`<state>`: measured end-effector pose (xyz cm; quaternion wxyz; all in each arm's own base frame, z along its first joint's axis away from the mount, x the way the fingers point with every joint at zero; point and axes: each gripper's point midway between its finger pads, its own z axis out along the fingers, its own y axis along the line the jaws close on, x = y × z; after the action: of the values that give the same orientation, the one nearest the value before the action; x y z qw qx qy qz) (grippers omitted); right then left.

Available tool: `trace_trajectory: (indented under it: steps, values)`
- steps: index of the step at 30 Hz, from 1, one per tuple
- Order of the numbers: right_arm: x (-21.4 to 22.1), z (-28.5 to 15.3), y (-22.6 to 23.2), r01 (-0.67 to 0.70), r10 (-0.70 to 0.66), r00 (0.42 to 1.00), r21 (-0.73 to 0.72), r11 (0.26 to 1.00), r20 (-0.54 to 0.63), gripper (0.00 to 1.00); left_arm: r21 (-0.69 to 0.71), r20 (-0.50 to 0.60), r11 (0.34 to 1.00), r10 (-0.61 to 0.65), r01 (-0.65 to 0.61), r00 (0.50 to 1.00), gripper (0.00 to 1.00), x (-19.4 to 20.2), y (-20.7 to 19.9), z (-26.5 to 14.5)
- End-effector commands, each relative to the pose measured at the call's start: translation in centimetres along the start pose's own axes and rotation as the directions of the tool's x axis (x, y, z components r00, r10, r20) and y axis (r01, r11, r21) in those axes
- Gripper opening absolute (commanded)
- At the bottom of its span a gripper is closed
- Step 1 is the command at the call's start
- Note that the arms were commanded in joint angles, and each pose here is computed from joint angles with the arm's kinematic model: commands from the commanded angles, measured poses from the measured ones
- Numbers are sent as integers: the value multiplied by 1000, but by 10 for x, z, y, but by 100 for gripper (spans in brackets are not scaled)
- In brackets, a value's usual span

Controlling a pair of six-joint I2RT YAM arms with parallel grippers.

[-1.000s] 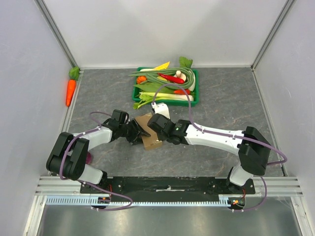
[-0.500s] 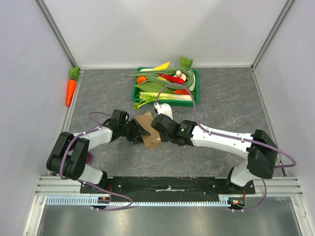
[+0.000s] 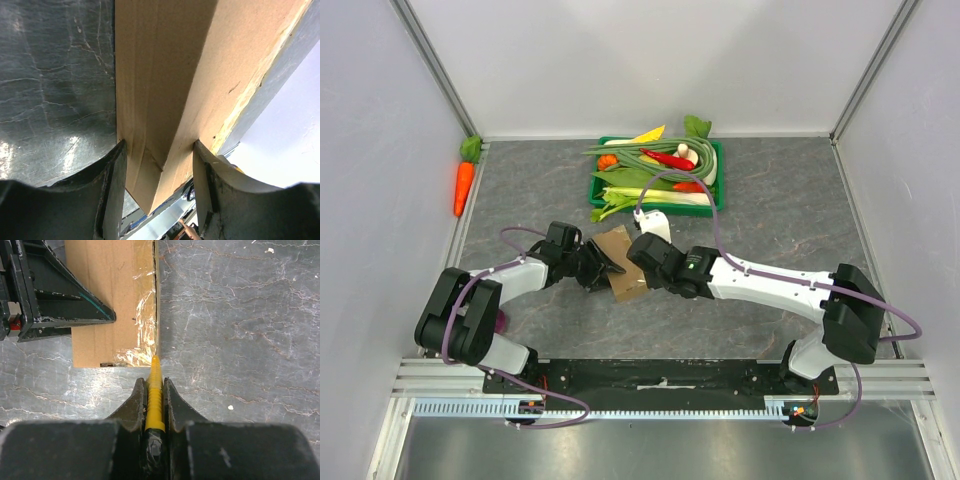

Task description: Unpack the express box

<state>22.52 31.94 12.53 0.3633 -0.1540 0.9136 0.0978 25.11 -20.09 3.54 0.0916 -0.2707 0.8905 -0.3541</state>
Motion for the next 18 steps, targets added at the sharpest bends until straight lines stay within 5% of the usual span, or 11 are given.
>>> trace_trajectory:
  steps: [1, 7, 18]
  values:
    - [0, -12, -7, 30, -30, 999, 13, 999, 12, 0, -188, 98, 981, -27, 45, 995, 23, -15, 50, 8]
    - [-50, -32, -4, -1, 2, 982, -3, 1000, 187, 0, -210, 67, 978, 20, -5, 998, 23, -10, 58, 6]
    - [-62, 0, 12, 53, -56, 978, 17, 998, 202, 0, -255, 54, 967, 34, -19, 998, 18, -7, 72, 7]
